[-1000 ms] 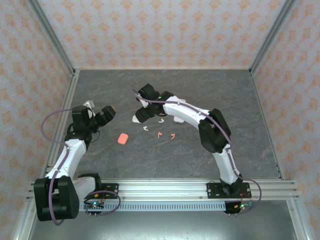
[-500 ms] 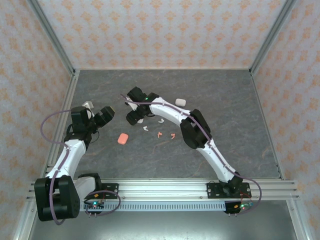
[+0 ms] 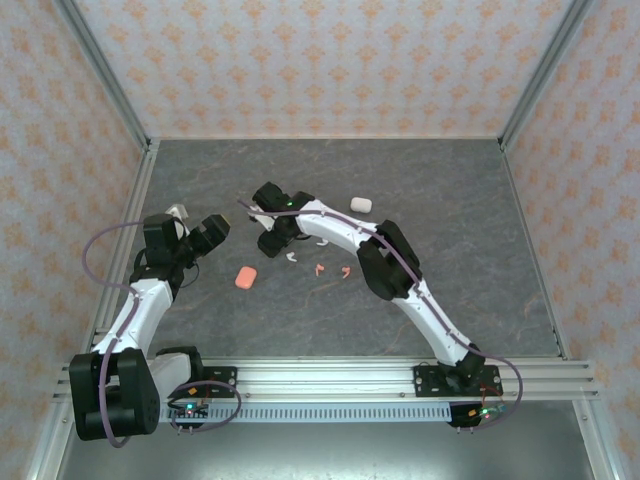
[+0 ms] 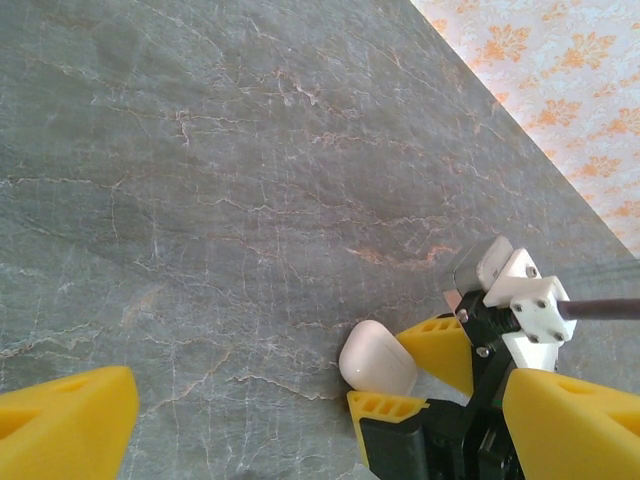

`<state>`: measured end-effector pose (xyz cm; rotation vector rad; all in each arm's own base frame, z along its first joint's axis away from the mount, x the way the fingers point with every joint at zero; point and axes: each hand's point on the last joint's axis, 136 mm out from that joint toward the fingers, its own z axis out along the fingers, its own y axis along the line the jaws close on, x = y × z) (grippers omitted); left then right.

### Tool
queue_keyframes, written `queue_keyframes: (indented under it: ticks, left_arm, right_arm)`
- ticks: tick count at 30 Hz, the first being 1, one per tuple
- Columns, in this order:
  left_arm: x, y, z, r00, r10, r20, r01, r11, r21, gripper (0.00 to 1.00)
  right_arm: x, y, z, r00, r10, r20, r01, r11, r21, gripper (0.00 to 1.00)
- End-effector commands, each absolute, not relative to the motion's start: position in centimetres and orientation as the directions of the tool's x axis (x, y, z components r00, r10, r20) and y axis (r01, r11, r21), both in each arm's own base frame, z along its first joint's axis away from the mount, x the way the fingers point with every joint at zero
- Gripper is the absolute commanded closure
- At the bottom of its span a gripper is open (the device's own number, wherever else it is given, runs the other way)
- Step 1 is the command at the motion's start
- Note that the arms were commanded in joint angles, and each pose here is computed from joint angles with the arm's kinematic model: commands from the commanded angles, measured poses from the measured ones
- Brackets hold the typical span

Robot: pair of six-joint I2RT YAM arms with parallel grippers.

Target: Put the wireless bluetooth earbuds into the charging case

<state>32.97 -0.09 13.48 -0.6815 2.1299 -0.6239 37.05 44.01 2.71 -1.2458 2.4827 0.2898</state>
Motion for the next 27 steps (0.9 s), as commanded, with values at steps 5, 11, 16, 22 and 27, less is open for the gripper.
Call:
queue_keyframes:
  ticks: [5, 11, 16, 22, 27]
  left_arm:
    - [32.9, 0.2, 13.7, -0.527, -0.650, -0.548, -0.247, 0.734, -0.633, 0.06]
    - [32.8, 0.1, 14.0, -0.527, -0.647, -0.551, -0.242, 0.736, -0.633, 0.06]
    - [32.8, -0.3, 14.9, -0.525, -0.641, -0.560, -0.208, 0.735, -0.645, 0.06]
    - [33.2, -1.4, 17.1, -0.524, -0.633, -0.570, -0.121, 0.718, -0.685, 0.06]
    - [33.5, -3.3, 19.8, -0.542, -0.619, -0.568, -0.006, 0.679, -0.734, 0.10]
  right_arm:
    - [34.8, 41.7, 1.5, -0.545, -0.790, -0.279, -0.820, 0.572, -0.016, 0.45]
    - [34.9, 41.8, 1.6, -0.541, -0.791, -0.284, -0.821, 0.570, -0.024, 0.58]
    - [35.7, 42.4, 4.8, -0.516, -0.768, -0.379, -0.819, 0.572, -0.044, 0.58]
    - [36.2, 42.0, 11.2, -0.472, -0.682, -0.559, -0.799, 0.599, -0.055, 0.58]
    - [35.1, 39.3, 16.2, -0.393, -0.620, -0.680, -0.788, 0.608, -0.099, 0.58]
